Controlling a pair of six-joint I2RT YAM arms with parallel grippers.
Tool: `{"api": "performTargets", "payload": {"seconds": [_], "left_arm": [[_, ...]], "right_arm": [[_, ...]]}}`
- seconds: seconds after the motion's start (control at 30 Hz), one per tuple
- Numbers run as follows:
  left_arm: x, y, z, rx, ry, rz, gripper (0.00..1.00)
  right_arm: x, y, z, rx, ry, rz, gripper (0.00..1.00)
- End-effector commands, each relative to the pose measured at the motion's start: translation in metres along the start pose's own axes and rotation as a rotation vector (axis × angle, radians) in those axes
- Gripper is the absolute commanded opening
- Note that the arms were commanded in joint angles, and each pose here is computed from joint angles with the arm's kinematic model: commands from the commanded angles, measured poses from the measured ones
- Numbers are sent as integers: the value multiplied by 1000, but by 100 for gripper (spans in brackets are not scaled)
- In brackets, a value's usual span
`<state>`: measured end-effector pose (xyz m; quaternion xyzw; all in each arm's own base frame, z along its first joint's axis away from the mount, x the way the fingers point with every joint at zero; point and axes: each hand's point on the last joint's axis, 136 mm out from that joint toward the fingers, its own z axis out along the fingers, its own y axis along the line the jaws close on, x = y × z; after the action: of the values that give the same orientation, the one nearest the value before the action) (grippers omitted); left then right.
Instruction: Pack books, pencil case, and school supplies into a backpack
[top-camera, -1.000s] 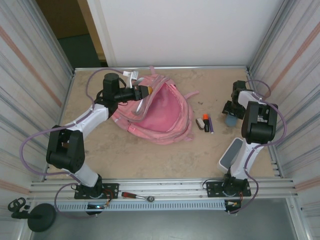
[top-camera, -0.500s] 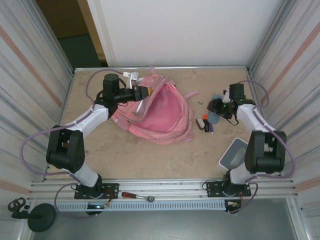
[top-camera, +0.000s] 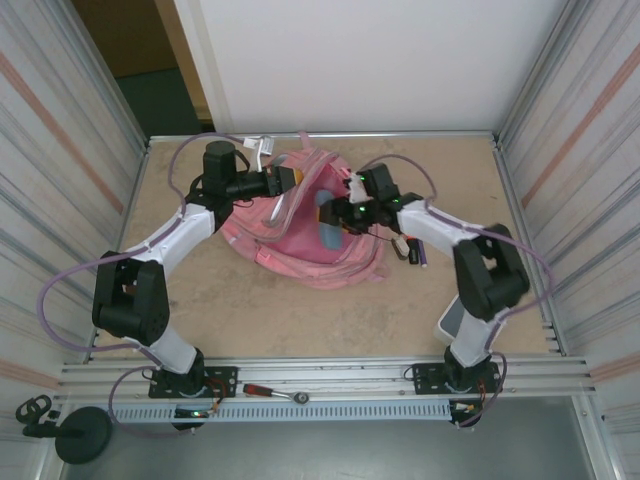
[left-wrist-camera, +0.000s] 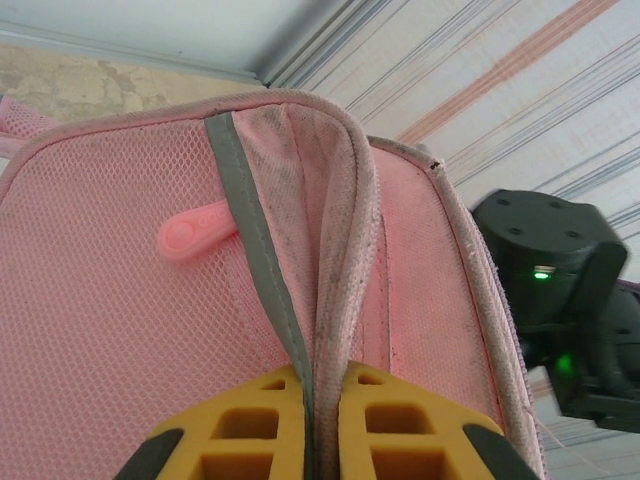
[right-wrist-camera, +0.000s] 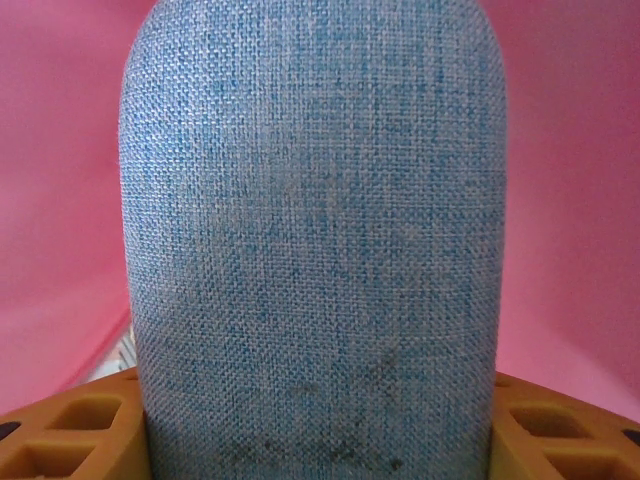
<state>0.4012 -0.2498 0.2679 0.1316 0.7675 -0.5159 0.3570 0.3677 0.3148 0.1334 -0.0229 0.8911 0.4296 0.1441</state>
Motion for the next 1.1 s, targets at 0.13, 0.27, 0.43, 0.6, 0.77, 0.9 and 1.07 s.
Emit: {"api": "performTargets", "payload": {"seconds": [0.13, 0.27, 0.43, 0.6, 0.77, 0.9, 1.07], "left_arm": [[-37, -46, -15, 97, -83, 130, 0], [-36, -48, -18, 87, -85, 145, 0], [-33, -48, -20, 86, -84, 150, 0], [-32, -46, -19, 88, -85, 140, 0], [-29, -42, -18, 84, -83, 121, 0], [-24, -40, -19, 76, -82, 117, 0], [-20, -31, -18, 45, -87, 105, 0]], "right_arm": [[-27, 36, 39, -112, -32, 38, 72], [-18, 24, 33, -66, -52, 30, 77], [-2, 15, 50, -60, -9, 56, 54], [-6, 19, 68, -77, -4, 63, 32], [-16, 41, 88, -113, 7, 42, 29], [-15, 47, 73, -138, -5, 22, 36], [-3, 36, 17, -86, -64, -38, 50]]}}
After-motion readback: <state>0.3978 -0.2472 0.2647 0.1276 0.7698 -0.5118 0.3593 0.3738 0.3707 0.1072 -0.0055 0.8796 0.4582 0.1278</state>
